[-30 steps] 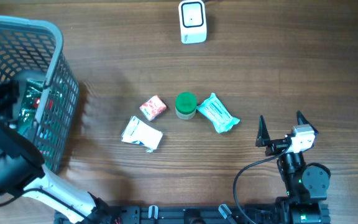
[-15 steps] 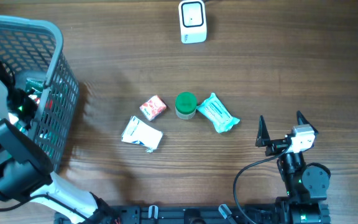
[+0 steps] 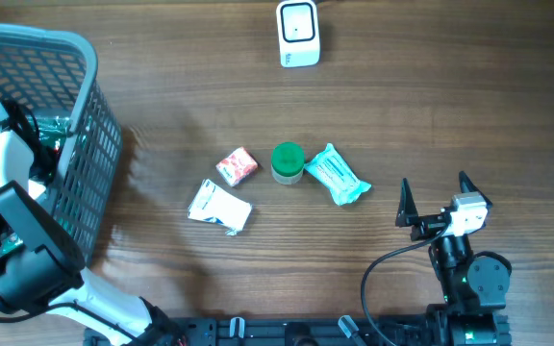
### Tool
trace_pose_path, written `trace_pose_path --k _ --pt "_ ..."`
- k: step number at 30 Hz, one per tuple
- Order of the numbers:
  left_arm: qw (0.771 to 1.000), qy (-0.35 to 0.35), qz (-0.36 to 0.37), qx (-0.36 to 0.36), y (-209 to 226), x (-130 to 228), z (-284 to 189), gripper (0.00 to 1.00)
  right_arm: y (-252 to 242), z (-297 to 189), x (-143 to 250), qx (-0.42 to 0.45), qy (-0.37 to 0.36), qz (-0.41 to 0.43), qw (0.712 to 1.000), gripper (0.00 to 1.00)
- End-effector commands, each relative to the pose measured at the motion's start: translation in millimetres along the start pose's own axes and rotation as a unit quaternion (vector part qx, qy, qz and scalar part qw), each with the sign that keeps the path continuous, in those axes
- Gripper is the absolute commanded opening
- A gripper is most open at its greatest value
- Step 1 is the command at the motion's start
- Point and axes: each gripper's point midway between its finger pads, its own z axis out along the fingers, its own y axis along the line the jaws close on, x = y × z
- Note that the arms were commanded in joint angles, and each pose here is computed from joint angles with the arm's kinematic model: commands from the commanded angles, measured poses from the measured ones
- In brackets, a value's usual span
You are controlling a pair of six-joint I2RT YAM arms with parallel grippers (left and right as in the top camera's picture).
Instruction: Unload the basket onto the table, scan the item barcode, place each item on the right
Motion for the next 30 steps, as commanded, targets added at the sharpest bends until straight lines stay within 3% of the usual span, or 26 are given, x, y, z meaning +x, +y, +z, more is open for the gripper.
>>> trace_pose_path --k 1,7,11,17,22,23,24,27,30 --pt "0.997 -0.029 0.024 -0.067 34.3 -10.2 40.4 0.04 3.6 -0.3 -2.3 -0.009 -0.006 -0.01 1.0 1.0" --pt "0.997 -0.006 0.071 -0.001 4.9 -3.8 -0.6 0.04 3.6 -0.3 -2.3 -0.009 -0.006 -0.01 1.0 1.0" --pt "0.987 0.022 0.101 0.121 -36.0 2.7 -85.1 0.04 3.6 -0.3 -2.3 -0.009 -0.006 -0.01 1.0 1.0" --pt "0.965 0.034 0.082 0.247 -43.7 -10.4 -182.3 0.04 3.5 -0.3 -2.3 -0.009 -0.006 -0.01 1.0 1.0" --pt "0.96 0.037 0.079 0.266 -41.0 -13.4 -198.2 0.05 3.6 -0.3 -2.3 -0.009 -0.006 -0.01 1.0 1.0" --pt "0.962 0.032 0.078 0.259 -39.9 -14.9 -194.4 0.57 3.6 -0.3 -2.3 -0.009 -0.006 -0.01 1.0 1.0" --pt "0.967 0.021 0.076 0.241 -36.6 -17.8 -184.9 1.0 3.6 -0.3 -2.3 -0.009 -0.006 -0.01 1.0 1.0" --pt "0.98 0.007 0.069 0.185 -29.7 -18.4 -152.3 1.0 3.5 -0.3 -2.3 -0.009 -0.006 -0.01 1.0 1.0" --pt "0.993 -0.012 0.053 0.103 -28.1 -12.6 -86.2 1.0 3.6 -0.3 -2.3 -0.009 -0.006 -0.01 1.0 1.0"
